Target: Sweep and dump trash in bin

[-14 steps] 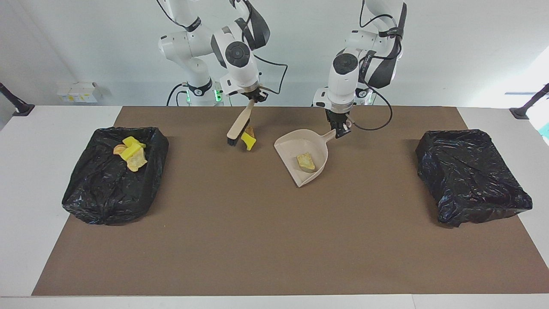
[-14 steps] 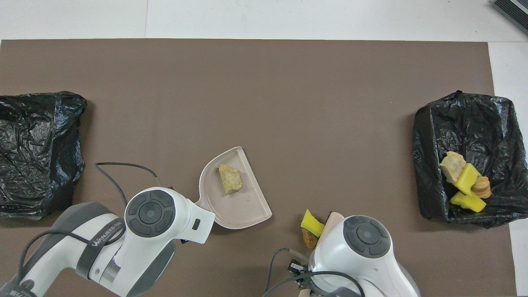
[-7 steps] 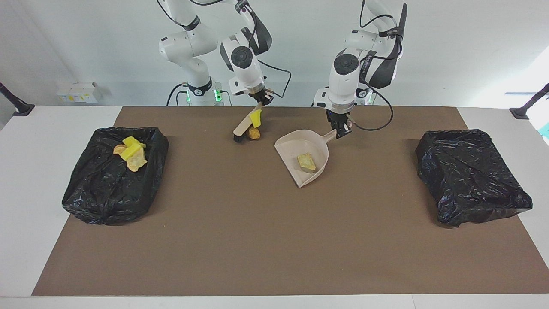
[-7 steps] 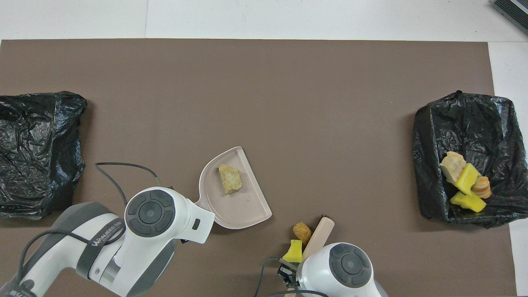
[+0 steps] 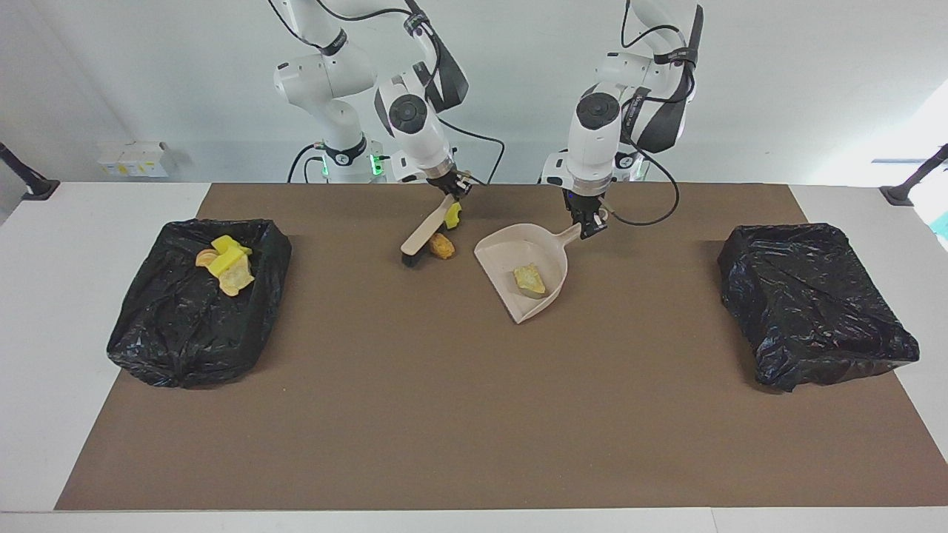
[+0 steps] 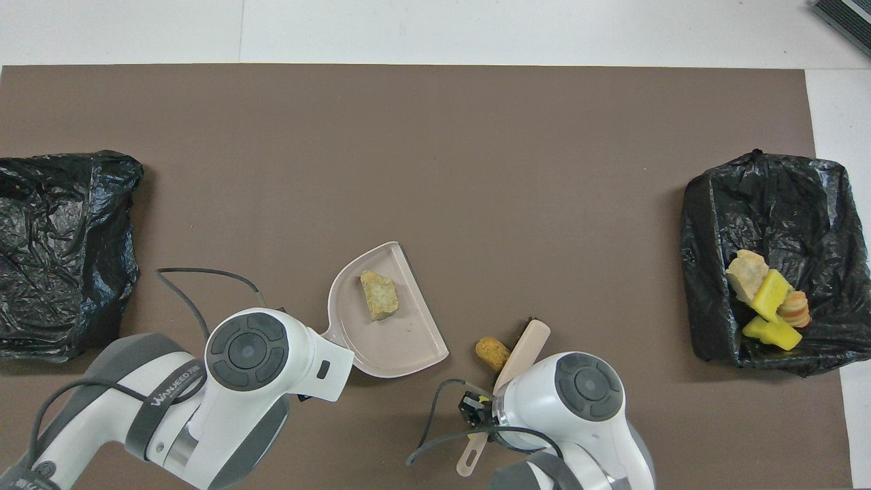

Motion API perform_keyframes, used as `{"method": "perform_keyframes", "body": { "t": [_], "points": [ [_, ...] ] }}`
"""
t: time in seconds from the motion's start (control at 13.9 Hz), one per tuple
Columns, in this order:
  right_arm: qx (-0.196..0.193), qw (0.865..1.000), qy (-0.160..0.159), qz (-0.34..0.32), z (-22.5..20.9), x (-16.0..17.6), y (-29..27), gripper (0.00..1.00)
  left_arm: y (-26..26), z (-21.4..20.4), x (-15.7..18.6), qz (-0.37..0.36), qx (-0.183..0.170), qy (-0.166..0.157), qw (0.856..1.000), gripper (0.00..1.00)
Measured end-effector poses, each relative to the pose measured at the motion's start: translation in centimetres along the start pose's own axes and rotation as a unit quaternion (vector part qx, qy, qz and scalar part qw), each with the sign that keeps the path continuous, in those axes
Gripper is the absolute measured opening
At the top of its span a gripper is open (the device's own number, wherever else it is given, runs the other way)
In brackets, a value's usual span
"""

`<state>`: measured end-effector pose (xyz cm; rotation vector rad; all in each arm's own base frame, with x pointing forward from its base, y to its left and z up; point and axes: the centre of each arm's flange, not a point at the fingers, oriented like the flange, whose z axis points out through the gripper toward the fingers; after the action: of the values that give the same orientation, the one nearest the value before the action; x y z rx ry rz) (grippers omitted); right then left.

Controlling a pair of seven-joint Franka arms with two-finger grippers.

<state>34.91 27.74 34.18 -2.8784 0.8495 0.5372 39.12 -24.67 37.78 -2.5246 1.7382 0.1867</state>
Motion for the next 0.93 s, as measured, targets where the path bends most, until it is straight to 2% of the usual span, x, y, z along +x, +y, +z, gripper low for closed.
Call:
{"method": "perform_keyframes", "body": {
  "t": [0.22,0.43,0.65,0.79,0.93],
  "points": [
    [0.006,1.000,0.017,-0.003,-2.7,5.5,-1.8,0.26,-0.1,0.0,0.0,-0.002,0.000,0.000,1.000,0.32],
    [-0.010,1.000,-0.017,-0.001,-6.0,7.9,-4.1,0.26,-0.2,0.0,-0.1,-0.004,-0.001,0.000,1.000,0.32],
    [-0.035,0.999,-0.028,0.026,-7.3,4.9,-5.2,0.26,-0.3,0.0,-0.2,-0.005,-0.001,0.001,1.000,0.32],
    [-0.051,0.997,-0.025,0.054,-6.3,0.3,-6.3,0.26,-0.4,0.0,-0.2,-0.006,-0.001,0.001,1.000,0.32],
    [-0.056,0.994,-0.044,0.082,-4.9,-3.8,-6.2,0.26,-0.4,0.0,-0.2,-0.006,-0.001,0.001,1.000,0.32]
  ]
}}
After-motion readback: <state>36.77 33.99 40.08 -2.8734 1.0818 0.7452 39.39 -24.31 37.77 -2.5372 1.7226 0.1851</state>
